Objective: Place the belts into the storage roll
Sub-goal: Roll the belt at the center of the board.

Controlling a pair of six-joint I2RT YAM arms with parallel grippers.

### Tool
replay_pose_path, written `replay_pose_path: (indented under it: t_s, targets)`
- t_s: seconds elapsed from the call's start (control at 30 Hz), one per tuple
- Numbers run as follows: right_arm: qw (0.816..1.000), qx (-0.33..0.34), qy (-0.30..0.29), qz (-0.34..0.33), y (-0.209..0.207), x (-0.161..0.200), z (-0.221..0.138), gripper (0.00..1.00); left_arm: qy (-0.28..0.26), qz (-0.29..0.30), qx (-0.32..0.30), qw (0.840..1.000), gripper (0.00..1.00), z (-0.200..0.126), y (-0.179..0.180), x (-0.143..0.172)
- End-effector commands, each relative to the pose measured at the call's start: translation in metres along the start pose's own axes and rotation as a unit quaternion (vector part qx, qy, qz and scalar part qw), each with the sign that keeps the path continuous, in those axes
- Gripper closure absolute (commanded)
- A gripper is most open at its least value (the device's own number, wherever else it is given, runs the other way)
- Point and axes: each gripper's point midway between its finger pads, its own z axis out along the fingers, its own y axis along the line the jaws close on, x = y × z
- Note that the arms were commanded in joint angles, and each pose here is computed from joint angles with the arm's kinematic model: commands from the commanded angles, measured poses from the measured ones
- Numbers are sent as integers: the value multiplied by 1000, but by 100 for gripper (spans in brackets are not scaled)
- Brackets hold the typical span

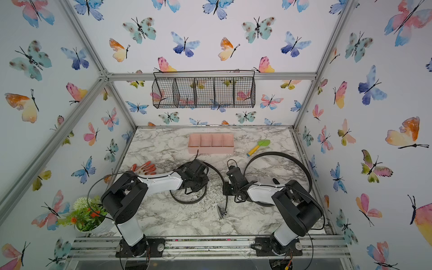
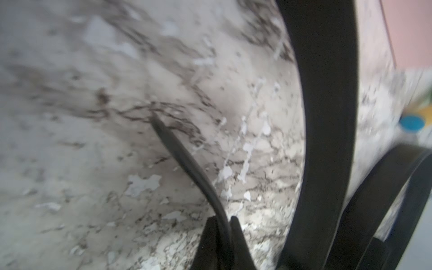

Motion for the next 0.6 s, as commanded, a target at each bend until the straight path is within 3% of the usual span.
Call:
replay_pose_path:
  t_s: [0.0,0.17,0.33,0.47,0.57]
  targets:
    - [1000,5,17,-9,-2,10,-6,72,21,45,17,999,56,-16,-3,12]
    - [999,7,10,-40,5,-1,-17,47,-49,164,24,985,2,-68,2,-3]
    - [998,0,9,-56,11,-6,-28,16,-107,305,-10,946,2,-107,14,-21]
    - [998,6,3,-65,12,-9,-41,1,-106,437,-38,893,1,-114,16,-21]
    - [997,17,-1,-72,11,-12,-55,1,-133,512,-84,845,7,-123,16,-37]
